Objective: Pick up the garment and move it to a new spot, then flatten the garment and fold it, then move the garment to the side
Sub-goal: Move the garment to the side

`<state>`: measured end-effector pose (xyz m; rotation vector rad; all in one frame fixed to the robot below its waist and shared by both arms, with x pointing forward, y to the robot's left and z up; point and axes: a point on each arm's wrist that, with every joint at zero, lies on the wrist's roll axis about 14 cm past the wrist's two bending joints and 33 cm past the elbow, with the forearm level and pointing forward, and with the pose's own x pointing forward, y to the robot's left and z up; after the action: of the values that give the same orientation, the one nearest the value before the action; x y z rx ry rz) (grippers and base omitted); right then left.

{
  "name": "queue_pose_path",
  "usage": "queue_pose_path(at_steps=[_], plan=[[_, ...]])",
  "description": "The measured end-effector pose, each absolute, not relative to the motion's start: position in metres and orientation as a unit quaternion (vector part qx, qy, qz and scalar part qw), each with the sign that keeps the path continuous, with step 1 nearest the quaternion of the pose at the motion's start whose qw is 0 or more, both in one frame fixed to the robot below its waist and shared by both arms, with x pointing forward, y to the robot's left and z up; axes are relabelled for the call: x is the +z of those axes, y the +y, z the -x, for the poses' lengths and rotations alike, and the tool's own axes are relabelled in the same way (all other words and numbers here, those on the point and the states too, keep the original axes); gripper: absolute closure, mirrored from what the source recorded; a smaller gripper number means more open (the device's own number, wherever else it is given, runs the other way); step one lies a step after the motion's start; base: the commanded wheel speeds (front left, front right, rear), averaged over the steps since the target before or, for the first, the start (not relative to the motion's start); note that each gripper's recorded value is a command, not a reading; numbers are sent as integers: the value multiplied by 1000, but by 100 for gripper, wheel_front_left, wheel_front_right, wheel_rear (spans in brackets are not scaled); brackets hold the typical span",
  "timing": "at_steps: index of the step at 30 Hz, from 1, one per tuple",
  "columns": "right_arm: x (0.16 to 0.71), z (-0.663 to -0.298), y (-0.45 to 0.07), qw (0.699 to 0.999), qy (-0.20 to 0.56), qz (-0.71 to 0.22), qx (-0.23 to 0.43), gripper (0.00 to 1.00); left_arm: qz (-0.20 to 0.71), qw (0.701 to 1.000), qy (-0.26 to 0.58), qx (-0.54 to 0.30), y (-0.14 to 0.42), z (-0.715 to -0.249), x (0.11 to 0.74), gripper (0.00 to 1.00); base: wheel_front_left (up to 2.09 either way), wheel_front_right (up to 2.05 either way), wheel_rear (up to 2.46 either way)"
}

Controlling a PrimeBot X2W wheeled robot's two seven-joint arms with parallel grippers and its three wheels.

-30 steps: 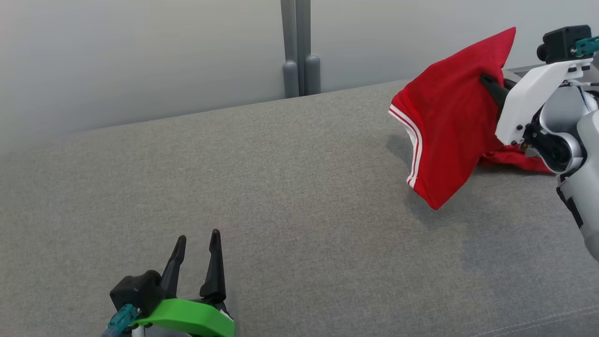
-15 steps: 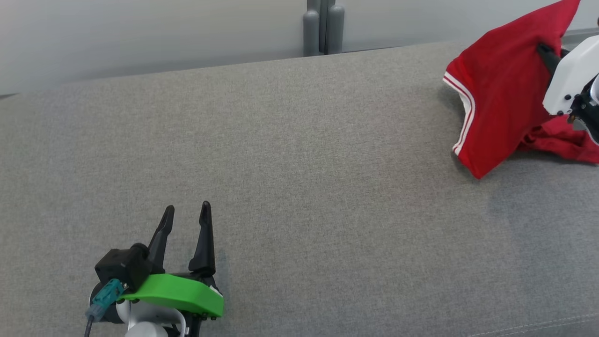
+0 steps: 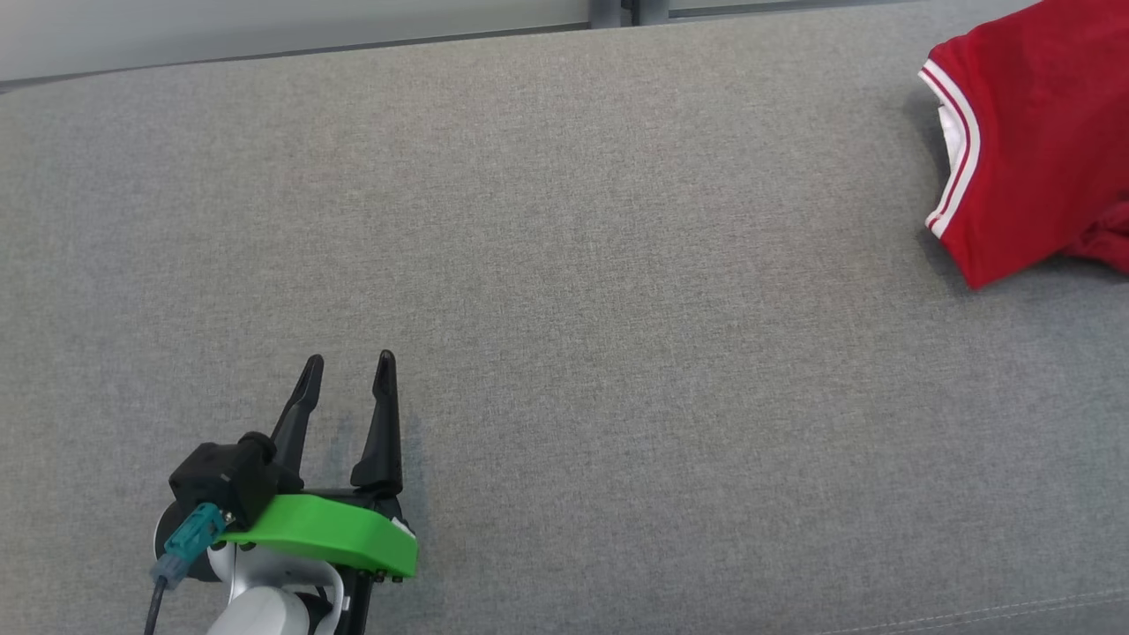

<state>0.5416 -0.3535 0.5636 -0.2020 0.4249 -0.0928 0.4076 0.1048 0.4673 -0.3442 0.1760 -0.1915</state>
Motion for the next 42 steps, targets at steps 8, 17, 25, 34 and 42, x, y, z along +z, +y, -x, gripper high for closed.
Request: queue_pose_path(at_steps=[8,17,25,34,42], plan=[[548,-531,-407,947,256,169,-96,100,163,977,100,-97,105,-414,459,0,0,0,0],[518,-533,-429,933,266,213,-115,100,151,976,128,-96,108,-418,441,0,0,0,0],[506,-544,-423,918,246,301,-85,86,141,975,142,-98,110,-418,433,0,0,0,0],[509,-544,-431,906,237,339,-90,0,139,975,145,-99,109,-417,433,0,0,0,0],[521,-541,-432,906,208,357,-91,0,138,975,142,-106,105,-417,437,0,0,0,0]])
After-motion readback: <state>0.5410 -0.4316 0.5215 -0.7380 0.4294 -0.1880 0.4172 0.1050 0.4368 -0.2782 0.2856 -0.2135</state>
